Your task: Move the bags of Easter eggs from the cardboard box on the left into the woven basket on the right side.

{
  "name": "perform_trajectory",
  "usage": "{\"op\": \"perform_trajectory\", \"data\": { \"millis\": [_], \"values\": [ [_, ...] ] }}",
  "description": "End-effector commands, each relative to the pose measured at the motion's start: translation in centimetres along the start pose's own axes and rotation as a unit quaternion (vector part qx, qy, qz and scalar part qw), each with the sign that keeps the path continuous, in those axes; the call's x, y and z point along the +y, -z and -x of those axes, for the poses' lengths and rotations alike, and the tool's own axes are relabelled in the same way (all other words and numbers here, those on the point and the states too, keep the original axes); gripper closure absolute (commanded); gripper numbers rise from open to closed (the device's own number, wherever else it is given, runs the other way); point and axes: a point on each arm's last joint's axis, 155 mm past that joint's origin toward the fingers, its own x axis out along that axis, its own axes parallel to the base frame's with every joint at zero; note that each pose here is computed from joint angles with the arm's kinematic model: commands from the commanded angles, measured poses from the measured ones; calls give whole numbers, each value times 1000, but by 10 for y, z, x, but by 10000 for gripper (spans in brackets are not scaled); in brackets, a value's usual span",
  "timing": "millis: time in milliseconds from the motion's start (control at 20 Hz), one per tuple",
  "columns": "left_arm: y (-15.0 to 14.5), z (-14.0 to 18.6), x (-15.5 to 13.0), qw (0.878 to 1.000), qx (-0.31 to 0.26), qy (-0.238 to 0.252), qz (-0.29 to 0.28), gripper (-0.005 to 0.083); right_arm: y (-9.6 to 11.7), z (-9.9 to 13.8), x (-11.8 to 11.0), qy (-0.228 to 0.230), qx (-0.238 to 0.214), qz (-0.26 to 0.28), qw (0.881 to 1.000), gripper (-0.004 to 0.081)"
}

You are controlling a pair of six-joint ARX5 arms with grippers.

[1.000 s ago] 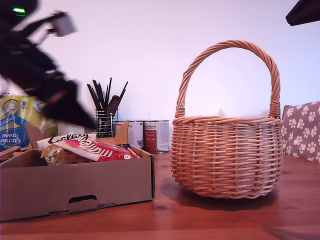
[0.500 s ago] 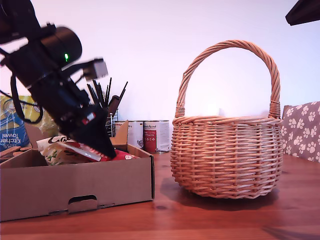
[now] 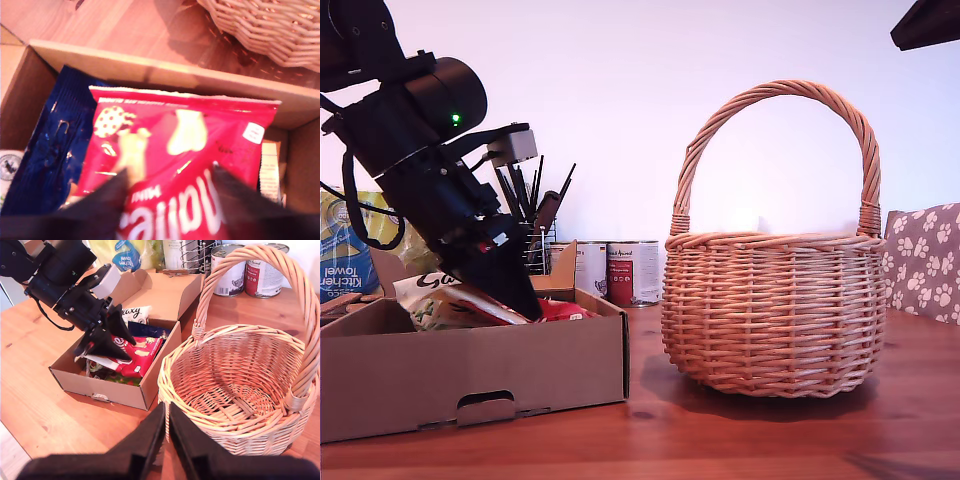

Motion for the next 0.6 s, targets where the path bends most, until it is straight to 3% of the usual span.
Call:
{"op": "perform_trajectory", "data": {
  "millis": [0,250,350,550],
  "values": [
    [18,-11,-3,1000,25,10,8,715,-6,2,3,-5,-10,8,1000,783],
    [4,-2,1,1000,21,8,7,751,-6,2,3,-5,-10,8,1000,783],
    [-7,9,3,1000,19,7,6,798,-6,2,3,-5,-10,8,1000,783],
    [-27,34,4,1000,3,-1,1,797,-6,2,3,-5,-10,8,1000,783]
  ]
}}
